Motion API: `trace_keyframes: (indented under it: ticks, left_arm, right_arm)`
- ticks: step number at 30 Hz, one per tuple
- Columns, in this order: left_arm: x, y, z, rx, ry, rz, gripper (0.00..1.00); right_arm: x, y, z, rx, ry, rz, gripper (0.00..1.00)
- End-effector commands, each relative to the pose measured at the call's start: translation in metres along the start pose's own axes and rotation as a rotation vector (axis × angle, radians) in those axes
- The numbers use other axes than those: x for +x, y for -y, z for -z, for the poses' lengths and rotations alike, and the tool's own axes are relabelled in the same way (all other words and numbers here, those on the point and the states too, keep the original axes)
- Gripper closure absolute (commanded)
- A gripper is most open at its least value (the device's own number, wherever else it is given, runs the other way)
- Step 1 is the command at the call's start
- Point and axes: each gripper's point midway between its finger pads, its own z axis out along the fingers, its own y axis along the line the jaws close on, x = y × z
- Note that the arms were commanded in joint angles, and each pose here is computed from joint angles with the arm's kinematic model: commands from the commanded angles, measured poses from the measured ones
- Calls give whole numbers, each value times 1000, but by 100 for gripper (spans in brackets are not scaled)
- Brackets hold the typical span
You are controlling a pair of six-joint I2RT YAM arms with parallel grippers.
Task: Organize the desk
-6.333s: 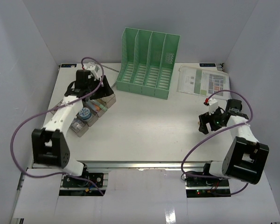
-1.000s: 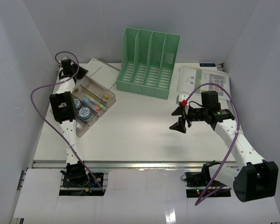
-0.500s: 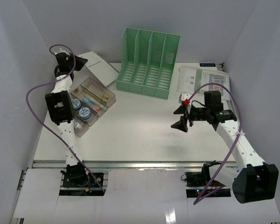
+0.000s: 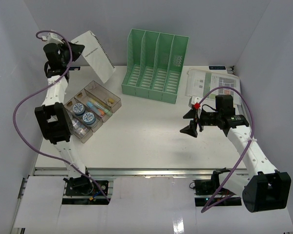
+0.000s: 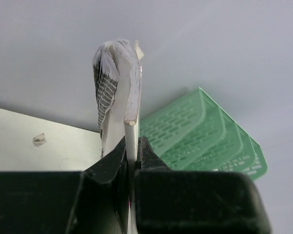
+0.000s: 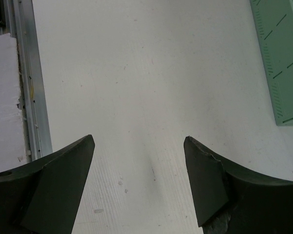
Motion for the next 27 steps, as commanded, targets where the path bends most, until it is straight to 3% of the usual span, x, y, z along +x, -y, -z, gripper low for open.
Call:
trace_keyframes:
  ticks: [1, 6, 13, 27]
  left_arm:
    - [-44, 104, 43, 175, 121, -219, 100]
    - [-40, 166, 70, 283, 130, -340, 100]
    - [-15, 214, 64, 413, 95, -376, 100]
    - [25, 203, -13, 351, 72, -454, 100]
  right_arm:
    - [-8, 2, 2, 5, 34, 30, 20]
    - [-6, 4, 2, 14, 32, 24, 20]
    - [-4, 7, 4, 27, 31, 16, 20]
    - [-5, 10, 8, 45, 32, 22, 20]
